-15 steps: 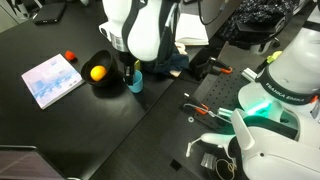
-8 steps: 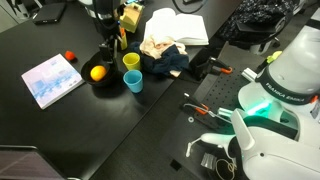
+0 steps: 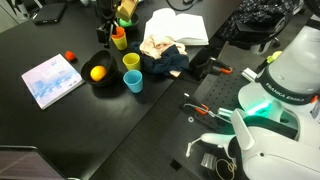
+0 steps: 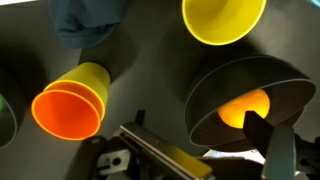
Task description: Shift the bowl to the left, then separate the cups
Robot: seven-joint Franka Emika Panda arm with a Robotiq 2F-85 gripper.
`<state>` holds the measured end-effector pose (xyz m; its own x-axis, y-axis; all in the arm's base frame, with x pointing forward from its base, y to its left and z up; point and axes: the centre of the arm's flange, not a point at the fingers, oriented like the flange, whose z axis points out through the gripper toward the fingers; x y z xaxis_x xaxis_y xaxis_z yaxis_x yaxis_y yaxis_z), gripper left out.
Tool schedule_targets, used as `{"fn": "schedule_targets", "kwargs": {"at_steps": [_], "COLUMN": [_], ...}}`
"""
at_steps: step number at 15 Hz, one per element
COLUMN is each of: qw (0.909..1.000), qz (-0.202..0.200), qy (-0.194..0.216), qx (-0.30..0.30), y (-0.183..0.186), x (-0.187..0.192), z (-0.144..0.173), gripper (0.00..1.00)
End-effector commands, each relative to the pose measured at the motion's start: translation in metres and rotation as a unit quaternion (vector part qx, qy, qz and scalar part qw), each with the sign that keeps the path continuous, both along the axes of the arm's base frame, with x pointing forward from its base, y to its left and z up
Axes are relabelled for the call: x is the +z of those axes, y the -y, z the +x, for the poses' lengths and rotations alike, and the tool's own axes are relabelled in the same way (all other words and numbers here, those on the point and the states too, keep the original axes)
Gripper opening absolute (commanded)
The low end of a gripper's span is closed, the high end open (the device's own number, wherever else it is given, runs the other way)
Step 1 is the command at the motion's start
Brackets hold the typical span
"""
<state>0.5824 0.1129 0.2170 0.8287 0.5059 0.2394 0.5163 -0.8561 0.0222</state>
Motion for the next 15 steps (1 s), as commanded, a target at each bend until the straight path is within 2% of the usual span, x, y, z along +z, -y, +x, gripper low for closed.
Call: {"fn": "schedule_targets", "kwargs": {"at_steps": [1, 6, 10, 11, 12, 15], "qw": [0.9993, 0.9973, 0.9957, 0.9956, 0.9955, 0.9956], "qz": [0.009, -0.004, -0.012, -0.010, -0.007, -0.002], "qy": [0.032, 0.050, 0.053, 0.050, 0.048, 0.044], "qx": [-0.019, -0.054, -0.074, -0.078, -0.082, -0.083], "y": [0.006, 0.032, 0.054, 0.056, 0.057, 0.054], "x": [-0.022, -0.038, -0.044, -0.046, -0.048, -0.051], "z": [0.041, 0.080, 0.095, 0.096, 0.096, 0.096], "gripper": [1.00, 1.00, 1.00, 0.75, 0.73, 0.49]}}
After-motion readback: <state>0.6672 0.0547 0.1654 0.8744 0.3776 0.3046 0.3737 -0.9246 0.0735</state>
